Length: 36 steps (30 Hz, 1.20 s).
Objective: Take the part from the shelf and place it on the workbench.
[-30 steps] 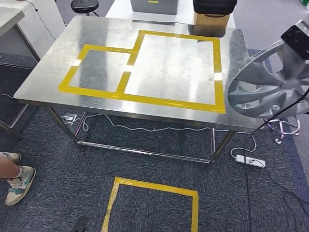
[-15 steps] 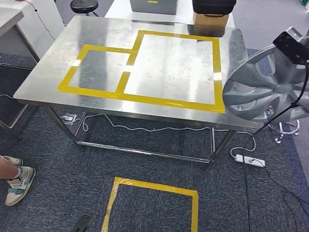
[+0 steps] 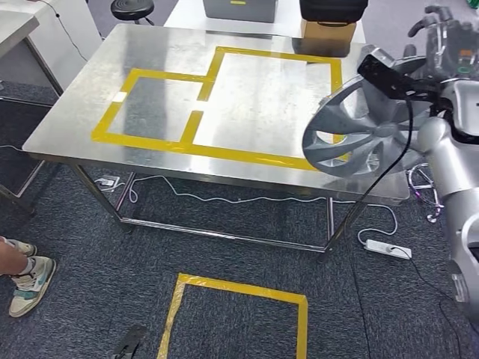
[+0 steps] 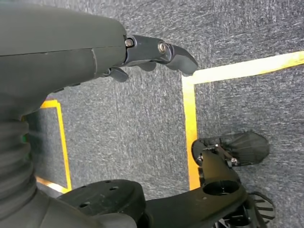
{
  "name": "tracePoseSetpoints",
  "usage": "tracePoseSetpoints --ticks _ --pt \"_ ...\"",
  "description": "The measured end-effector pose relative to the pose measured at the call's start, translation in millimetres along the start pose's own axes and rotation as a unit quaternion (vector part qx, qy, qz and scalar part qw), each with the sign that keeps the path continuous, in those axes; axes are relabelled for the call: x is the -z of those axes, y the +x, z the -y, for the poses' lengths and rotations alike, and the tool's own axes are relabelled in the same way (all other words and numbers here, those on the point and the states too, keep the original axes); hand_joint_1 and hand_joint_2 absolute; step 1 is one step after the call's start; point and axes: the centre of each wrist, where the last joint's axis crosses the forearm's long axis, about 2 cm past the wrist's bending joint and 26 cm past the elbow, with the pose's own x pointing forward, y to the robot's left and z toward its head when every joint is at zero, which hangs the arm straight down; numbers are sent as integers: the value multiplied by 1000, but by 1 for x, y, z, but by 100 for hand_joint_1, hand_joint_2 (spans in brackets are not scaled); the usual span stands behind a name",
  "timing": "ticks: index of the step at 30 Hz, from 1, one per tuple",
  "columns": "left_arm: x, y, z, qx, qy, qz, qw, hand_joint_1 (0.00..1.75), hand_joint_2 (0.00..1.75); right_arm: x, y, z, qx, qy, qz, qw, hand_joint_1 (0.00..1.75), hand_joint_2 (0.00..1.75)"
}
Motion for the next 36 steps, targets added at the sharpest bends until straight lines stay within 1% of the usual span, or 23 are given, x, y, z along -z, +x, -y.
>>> tracePoseSetpoints --ticks 2,5,13,17,22,27,30,32,36 --pt "0 1 0 3 0 0 1000 0 175 2 15 -6 7 6 8 1000 175 175" --pt "0 1 0 3 0 0 1000 0 175 5 27 -10 13 10 16 1000 175 175" --pt "0 1 0 4 0 0 1000 0 175 8 40 -14 20 18 26 999 175 175" --pt "0 2 0 6 0 0 1000 0 175 9 53 -17 25 21 37 999 175 175" --pt "0 4 0 8 0 -1 1000 0 175 10 77 -24 34 29 57 997 175 175" --pt "0 6 1 10 -1 0 1000 0 175 7 110 -33 37 39 90 994 175 175" --pt "0 7 1 10 -1 0 1000 0 175 5 124 -36 40 43 104 993 175 175" --pt "0 7 1 9 -1 0 1000 0 175 4 130 -37 41 45 110 992 175 175" --pt "0 6 0 10 -2 -1 1000 0 175 4 133 -37 41 47 113 992 175 175"
